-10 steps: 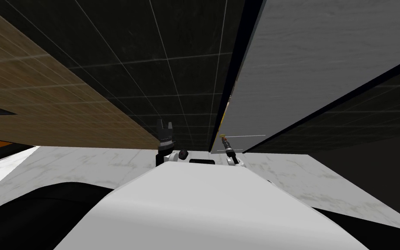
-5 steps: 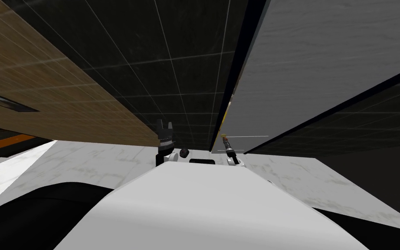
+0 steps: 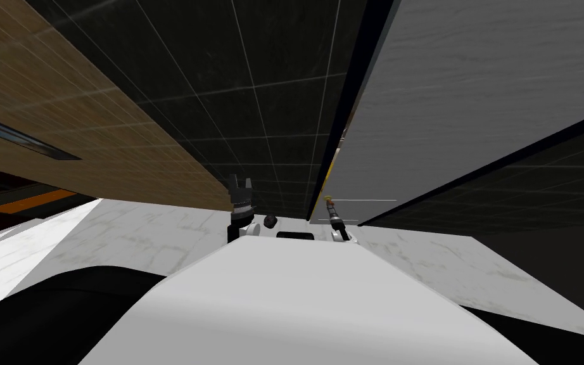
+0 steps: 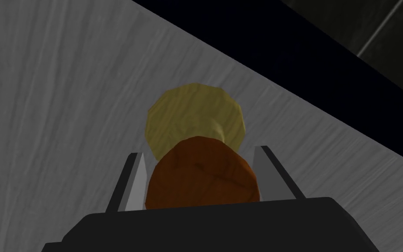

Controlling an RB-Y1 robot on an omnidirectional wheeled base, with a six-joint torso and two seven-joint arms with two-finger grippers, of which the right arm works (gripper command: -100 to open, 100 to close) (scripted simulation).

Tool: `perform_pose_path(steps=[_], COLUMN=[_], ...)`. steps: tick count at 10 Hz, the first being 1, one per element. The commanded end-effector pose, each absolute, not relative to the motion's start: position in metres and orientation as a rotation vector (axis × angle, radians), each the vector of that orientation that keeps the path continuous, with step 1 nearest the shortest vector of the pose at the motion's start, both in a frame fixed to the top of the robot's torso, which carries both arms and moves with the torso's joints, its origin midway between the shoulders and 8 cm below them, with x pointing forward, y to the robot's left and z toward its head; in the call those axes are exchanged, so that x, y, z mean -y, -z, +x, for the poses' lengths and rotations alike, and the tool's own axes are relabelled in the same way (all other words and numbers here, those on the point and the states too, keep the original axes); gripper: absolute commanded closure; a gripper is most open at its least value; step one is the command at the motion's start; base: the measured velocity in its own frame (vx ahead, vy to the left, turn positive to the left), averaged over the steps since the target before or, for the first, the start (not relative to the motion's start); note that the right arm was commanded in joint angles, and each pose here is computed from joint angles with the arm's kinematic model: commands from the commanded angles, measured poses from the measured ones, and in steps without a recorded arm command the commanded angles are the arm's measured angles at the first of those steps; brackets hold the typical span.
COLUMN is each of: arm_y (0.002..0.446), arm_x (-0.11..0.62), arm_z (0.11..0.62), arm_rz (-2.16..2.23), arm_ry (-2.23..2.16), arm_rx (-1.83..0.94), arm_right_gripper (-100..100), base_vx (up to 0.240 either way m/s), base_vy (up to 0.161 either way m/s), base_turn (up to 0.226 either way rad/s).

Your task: Pull the door open

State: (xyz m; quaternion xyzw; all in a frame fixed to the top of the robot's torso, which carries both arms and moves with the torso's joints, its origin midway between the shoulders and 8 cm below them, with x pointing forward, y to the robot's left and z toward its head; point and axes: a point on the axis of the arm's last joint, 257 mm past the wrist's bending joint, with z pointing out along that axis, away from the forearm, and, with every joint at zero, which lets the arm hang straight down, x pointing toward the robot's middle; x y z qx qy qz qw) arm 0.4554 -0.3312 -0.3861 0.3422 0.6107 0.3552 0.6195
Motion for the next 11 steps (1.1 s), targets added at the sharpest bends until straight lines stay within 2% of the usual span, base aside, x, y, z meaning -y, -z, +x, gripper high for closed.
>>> perform_pose_path(steps=[1, 10, 11], arm_y=[0.385, 0.384, 0.387], arm_x=[0.319, 0.334, 0.336], arm_z=[0.458, 0.457, 0.455], arm_rz=[0.825, 1.034, 0.998], arm_ry=[-0.883, -1.042, -1.0], arm_rx=[-1.38, -1.263, -1.292], arm_right_gripper=[100, 100, -100], base_vx=[-0.038, -0.04, -0.029], base_vy=[-0.011, -0.008, 0.006], base_turn=[0.092, 0.092, -0.028])
